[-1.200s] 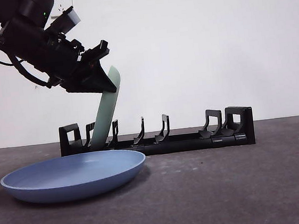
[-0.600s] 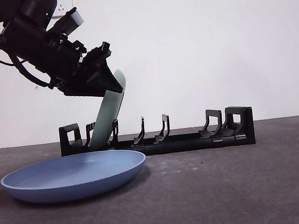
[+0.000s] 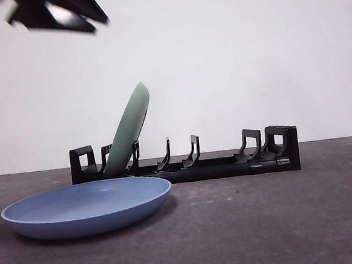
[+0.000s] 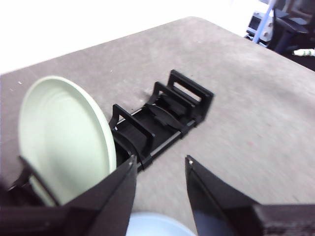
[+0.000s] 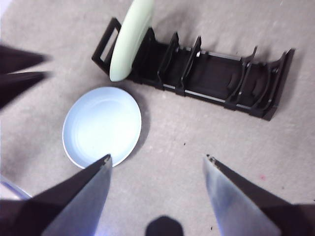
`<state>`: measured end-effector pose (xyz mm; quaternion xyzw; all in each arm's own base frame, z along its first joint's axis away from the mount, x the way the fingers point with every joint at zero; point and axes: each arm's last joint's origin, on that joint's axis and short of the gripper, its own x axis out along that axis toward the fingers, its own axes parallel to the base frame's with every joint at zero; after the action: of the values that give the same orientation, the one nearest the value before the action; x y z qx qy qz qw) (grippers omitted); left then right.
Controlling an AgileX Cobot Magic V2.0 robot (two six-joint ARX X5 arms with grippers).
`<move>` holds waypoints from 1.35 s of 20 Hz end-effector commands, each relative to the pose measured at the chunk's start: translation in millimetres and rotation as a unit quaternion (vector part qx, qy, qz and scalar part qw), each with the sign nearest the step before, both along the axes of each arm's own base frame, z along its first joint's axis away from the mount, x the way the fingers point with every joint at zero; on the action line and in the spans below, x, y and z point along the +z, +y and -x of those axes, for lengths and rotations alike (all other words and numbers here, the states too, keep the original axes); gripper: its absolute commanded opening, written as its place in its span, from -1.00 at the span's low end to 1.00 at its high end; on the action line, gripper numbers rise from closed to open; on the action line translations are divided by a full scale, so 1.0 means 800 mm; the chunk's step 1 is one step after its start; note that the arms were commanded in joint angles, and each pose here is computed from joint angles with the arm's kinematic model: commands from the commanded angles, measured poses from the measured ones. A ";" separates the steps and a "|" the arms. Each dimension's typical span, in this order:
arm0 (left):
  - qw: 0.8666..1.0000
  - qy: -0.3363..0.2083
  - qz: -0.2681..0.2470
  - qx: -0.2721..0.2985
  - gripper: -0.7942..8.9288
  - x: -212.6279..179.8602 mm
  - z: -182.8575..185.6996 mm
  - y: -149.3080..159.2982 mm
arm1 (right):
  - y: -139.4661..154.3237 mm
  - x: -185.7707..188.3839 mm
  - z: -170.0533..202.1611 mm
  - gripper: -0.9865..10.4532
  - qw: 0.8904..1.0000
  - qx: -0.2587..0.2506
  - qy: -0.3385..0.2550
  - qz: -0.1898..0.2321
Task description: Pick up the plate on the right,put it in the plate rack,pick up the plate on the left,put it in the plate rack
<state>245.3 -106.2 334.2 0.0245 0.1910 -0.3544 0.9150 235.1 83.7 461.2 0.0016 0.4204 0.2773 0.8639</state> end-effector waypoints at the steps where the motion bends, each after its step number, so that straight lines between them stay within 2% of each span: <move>1: 0.999 -0.025 -0.030 -0.021 -0.37 0.019 0.038 0.014 | 0.018 -0.016 -0.021 -0.28 1.000 0.021 0.016 0.002; 3: 0.998 -0.033 -0.050 -0.032 -0.37 0.032 0.072 0.027 | 0.041 -0.034 -0.040 -0.28 0.998 0.041 0.036 0.009; 8: 0.991 -0.039 -0.111 -0.063 -0.35 0.039 0.141 0.054 | 0.126 -0.109 -0.092 -0.28 0.989 0.107 0.099 0.039; 10: 0.988 -0.027 -0.133 -0.077 -0.04 0.035 0.156 0.059 | 0.157 -0.147 -0.108 -0.28 0.982 0.124 0.129 0.056; 11: 0.987 -0.018 -0.140 -0.081 0.05 0.033 0.161 0.061 | 0.171 -0.167 -0.115 -0.28 0.979 0.132 0.144 0.065; 14: 0.985 0.003 -0.150 -0.086 0.07 0.029 0.168 0.064 | 0.204 -0.220 -0.130 -0.28 0.970 0.141 0.171 0.099; 17: 0.984 0.006 -0.153 -0.088 0.15 0.028 0.170 0.065 | 0.225 -0.264 -0.141 -0.28 0.963 0.142 0.194 0.120; 21: 0.981 0.002 -0.160 -0.109 0.16 0.027 0.172 0.061 | 0.243 -0.309 -0.152 -0.28 0.958 0.138 0.214 0.135; 27: 0.979 0.004 -0.162 -0.122 0.15 0.026 0.172 0.056 | 0.252 -0.343 -0.162 -0.28 0.957 0.124 0.220 0.144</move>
<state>108.4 -60.7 354.8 0.1893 0.2498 -0.4219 0.8507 365.2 283.1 196.4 -0.1141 0.6233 0.3171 0.7056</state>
